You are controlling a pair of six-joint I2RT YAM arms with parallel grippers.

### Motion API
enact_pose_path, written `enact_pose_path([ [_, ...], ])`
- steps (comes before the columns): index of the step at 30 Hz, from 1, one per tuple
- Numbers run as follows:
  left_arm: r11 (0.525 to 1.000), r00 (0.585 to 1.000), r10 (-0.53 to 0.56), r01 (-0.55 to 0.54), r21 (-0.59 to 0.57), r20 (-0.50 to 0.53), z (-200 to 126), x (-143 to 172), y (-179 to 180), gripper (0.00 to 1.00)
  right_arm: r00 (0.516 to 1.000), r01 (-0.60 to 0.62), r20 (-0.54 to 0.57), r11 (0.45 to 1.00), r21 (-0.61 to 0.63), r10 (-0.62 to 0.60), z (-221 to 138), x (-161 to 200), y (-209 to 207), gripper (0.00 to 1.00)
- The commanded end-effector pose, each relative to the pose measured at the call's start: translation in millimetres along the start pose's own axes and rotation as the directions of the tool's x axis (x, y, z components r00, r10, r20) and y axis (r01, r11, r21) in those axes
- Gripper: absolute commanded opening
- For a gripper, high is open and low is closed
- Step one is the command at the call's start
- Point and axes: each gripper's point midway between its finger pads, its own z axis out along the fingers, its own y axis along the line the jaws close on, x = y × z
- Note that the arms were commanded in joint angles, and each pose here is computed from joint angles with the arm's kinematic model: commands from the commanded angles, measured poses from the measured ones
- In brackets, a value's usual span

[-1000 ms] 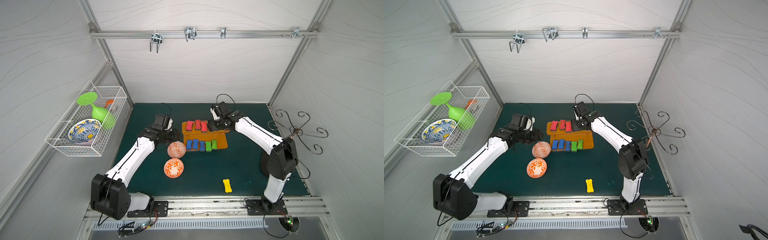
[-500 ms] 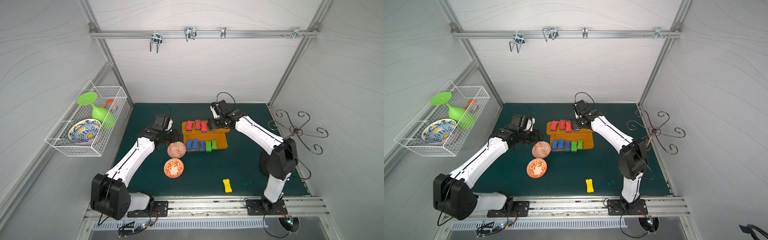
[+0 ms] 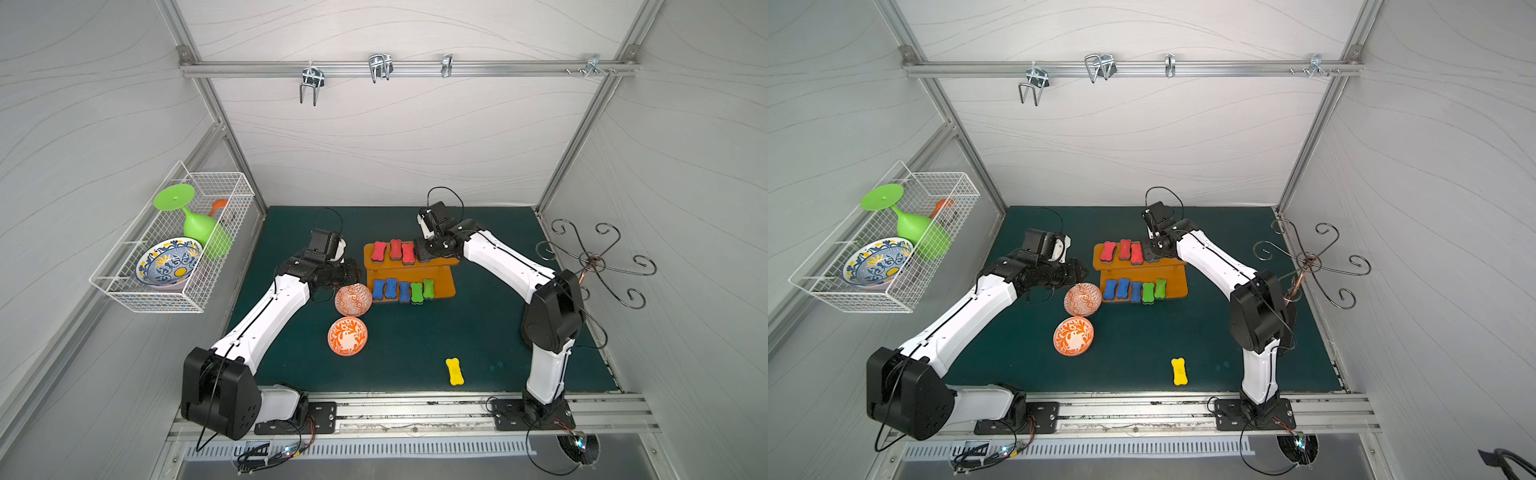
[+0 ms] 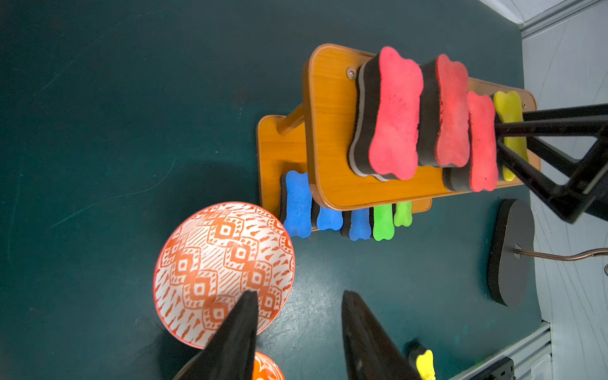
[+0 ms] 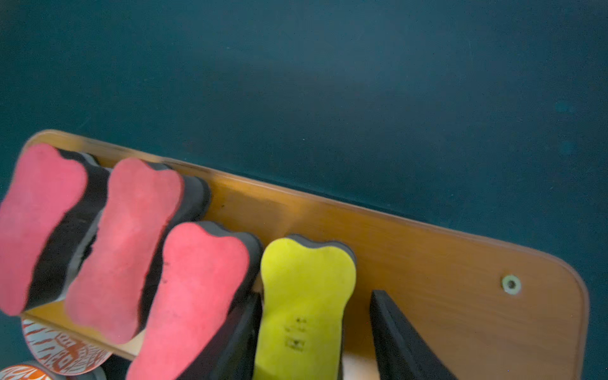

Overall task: Remove the whiteboard erasers from the shelf
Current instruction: Pick up the whiteboard eraser from the shelf, then place the whiteboard eraser at the center of the board.

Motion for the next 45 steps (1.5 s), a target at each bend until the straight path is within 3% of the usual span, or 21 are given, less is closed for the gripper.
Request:
enact_pose_path([
  [1, 0.999, 0.999, 0.016, -0.017, 0.029, 0.043, -6.9, -9.4, -6.9, 0.46, 0.999, 0.016, -0.037, 1.000, 0.015, -0.016, 6.9, 7.3, -0.4, 0.53],
  [6, 0.999, 1.000, 0.012, -0.013, 0.039, 0.029, -4.3, -5.4, -9.1, 0.45, 0.999, -0.005, -0.043, 0.999, 0.034, 0.006, 2.8, 9.9, -4.4, 0.42],
  [12, 0.998, 1.000, 0.017, -0.018, 0.058, 0.017, -8.4, 2.9, -14.2, 0.45, 0.999, -0.050, 0.010, 0.996, 0.072, 0.049, -45.3, 30.3, 1.8, 0.37],
  [15, 0.996, 1.000, 0.006, -0.007, 0.084, 0.003, -7.4, 10.2, -15.8, 0.45, 0.997, -0.076, 0.009, 0.991, 0.110, 0.076, -74.7, 69.8, 4.7, 0.38],
  [20, 0.994, 1.000, 0.003, -0.005, 0.105, 0.017, -13.1, 10.7, -19.1, 0.45, 0.989, -0.141, -0.024, 0.983, 0.116, 0.145, -110.4, 167.5, 19.4, 0.39],
  [25, 0.993, 0.999, 0.010, -0.014, 0.119, 0.034, -19.0, 9.8, -22.4, 0.45, 0.976, -0.169, -0.116, 0.976, 0.136, 0.185, -103.7, 247.7, 37.6, 0.40],
  [32, 0.994, 0.999, 0.026, -0.030, 0.102, 0.042, -20.6, 13.4, -19.6, 0.45, 0.961, -0.148, -0.221, 0.984, 0.103, 0.168, -74.1, 300.8, 64.9, 0.41],
  [45, 0.995, 0.998, 0.032, -0.037, 0.095, 0.049, -21.3, 13.0, -19.3, 0.46, 0.933, -0.140, -0.324, 0.987, 0.074, 0.156, -48.2, 324.8, 79.1, 0.44],
])
